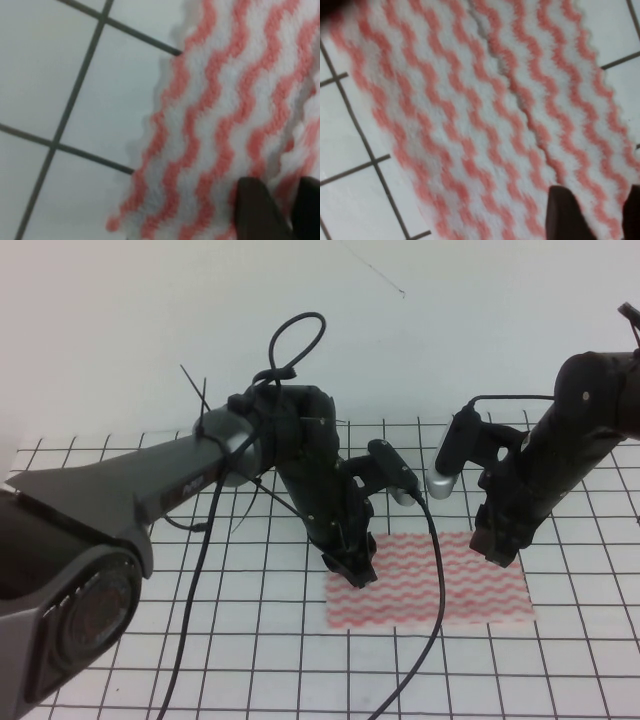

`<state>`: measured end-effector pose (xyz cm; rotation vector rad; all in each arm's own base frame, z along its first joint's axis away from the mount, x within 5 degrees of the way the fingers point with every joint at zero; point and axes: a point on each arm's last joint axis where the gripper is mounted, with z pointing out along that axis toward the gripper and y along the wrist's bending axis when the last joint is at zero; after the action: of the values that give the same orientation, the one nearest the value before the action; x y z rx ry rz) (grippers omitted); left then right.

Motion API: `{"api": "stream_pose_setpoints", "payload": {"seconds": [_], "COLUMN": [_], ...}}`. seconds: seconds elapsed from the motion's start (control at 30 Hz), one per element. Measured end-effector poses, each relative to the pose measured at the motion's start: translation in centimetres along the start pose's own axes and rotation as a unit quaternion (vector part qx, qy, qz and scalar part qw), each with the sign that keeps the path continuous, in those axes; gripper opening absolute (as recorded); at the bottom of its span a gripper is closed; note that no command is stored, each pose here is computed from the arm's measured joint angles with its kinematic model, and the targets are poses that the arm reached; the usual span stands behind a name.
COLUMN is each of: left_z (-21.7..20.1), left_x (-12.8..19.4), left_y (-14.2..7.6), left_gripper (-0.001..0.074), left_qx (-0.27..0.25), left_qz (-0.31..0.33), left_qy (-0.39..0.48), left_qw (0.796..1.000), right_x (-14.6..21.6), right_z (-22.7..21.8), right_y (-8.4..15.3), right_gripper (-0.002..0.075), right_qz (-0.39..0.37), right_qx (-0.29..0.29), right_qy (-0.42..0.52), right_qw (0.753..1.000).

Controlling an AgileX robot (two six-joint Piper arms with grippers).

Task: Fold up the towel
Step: 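Fold the patterned cloth into a small square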

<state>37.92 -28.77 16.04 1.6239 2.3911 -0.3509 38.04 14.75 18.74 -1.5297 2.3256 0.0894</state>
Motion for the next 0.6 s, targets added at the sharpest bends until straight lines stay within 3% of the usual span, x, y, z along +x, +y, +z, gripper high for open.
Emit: {"api": "stream_pose_setpoints", "payload": {"seconds": [0.27,0.43,0.6], "left_z": [0.56,0.6,0.36], "left_x": [-0.04,-0.11,-0.49], "left_y": [-0.11,-0.15,-0.18], "left_gripper": [0.0172,0.0046,0.0006], "left_qx": [0.012,0.016,0.02], "left_qz": [-0.01,-0.011,-0.014], "left_qy": [-0.002,-0.005,-0.015], "left_qw": [1.0,1.0,1.0], "right_x": [-0.02,-0.02,-0.03], "right_z": [-0.07,-0.07,-0.12], "right_y": [0.0,0.0,0.0], "right_gripper": [0.0257,0.0257,0.0257], "right_qz": [0.0,0.0,0.001], "right_qx": [0.001,0.001,0.001], "right_qy": [-0.001,-0.001,-0.001], "right_qw": [1.0,1.0,1.0]}}
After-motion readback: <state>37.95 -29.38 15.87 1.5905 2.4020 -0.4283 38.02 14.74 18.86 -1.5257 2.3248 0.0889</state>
